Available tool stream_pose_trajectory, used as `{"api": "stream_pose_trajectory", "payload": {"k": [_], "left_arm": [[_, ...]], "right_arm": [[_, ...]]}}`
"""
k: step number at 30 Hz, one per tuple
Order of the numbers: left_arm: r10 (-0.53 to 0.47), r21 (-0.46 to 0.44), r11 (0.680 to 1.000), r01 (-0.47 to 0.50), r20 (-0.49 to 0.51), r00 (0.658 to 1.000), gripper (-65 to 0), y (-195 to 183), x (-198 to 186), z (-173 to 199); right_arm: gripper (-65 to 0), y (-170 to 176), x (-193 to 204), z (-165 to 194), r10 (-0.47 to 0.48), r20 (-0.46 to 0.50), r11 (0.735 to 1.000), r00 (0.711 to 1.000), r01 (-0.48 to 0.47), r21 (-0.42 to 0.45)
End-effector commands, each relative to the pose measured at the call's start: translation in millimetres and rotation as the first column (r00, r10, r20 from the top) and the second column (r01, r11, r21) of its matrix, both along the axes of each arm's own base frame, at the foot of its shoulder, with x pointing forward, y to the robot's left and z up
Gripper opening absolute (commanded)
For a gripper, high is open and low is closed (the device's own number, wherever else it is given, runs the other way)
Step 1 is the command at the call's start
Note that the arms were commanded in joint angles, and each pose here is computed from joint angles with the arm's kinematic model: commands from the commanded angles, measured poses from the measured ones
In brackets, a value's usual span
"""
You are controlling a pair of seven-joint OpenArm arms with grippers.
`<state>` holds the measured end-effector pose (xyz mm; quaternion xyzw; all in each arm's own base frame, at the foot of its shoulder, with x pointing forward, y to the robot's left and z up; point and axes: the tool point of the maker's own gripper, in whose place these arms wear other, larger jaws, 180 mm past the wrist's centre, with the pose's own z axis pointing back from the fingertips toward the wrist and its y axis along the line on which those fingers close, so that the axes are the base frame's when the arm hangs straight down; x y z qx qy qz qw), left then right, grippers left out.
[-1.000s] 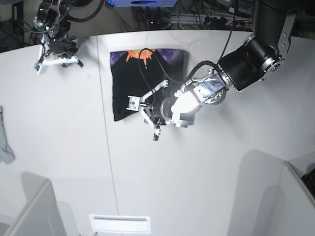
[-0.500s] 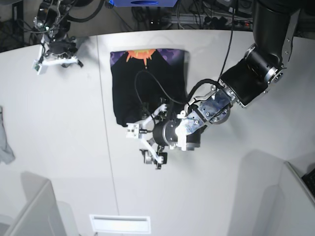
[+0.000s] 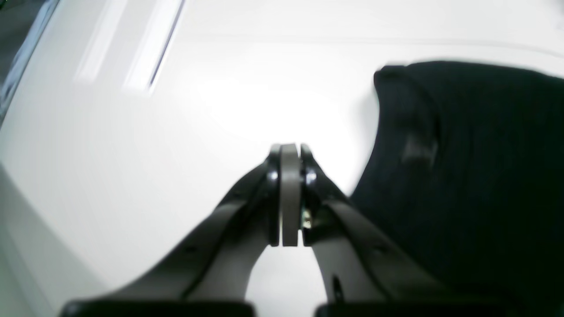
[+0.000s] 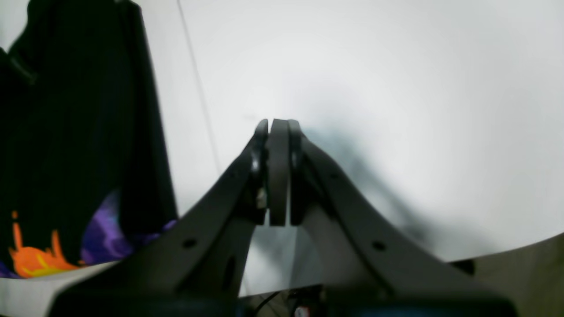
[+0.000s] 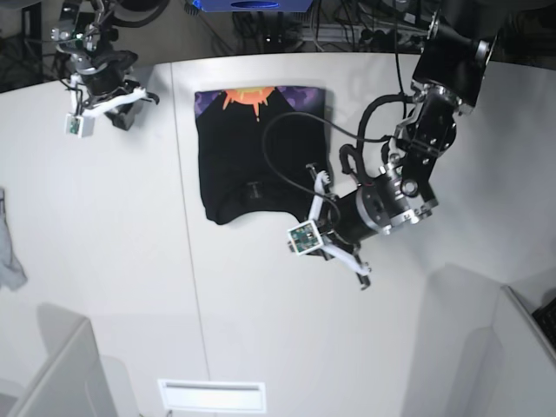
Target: Fold the T-shirt properly
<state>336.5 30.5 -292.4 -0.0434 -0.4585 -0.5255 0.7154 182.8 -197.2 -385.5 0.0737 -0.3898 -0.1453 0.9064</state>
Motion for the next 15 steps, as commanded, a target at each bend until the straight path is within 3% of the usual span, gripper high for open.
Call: {"api": "stream_pose_trajectory", "payload": {"k": [1, 5, 9, 13, 15], "left_arm": [[0.006, -0.027, 1.0, -0.005, 0.032, 0.999, -65.0, 4, -1, 11], [0.028, -0.05, 0.998, -0.028, -0.002, 1.0, -65.0, 23, -27, -2], [-0.006, -0.209, 0.978, 0.0, -0.031, 0.999, -65.0, 31, -73, -16], [-0.002, -0.347, 0.938, -0.023, -0.073, 0.997, -65.0, 41, -120, -22], [0.029, -0.348, 0.935, -0.072, -0.129, 0.991, -65.0, 54, -141, -33]], "right_arm": [[-65.0, 3, 5, 12, 0.032, 0.058, 0.999, 0.998, -0.032, -0.002], [-65.0, 1, -1, 15, 0.146, 0.07, 0.984, 0.987, -0.138, -0.109], [-65.0, 2, -15, 11, 0.239, 0.042, 0.947, 0.97, -0.223, -0.231], [-65.0, 12, -34, 10, 0.316, 0.044, 0.921, 0.948, -0.295, -0.254], [-65.0, 13, -48, 9, 0.319, 0.038, 0.921, 0.947, -0.3, -0.247]]}}
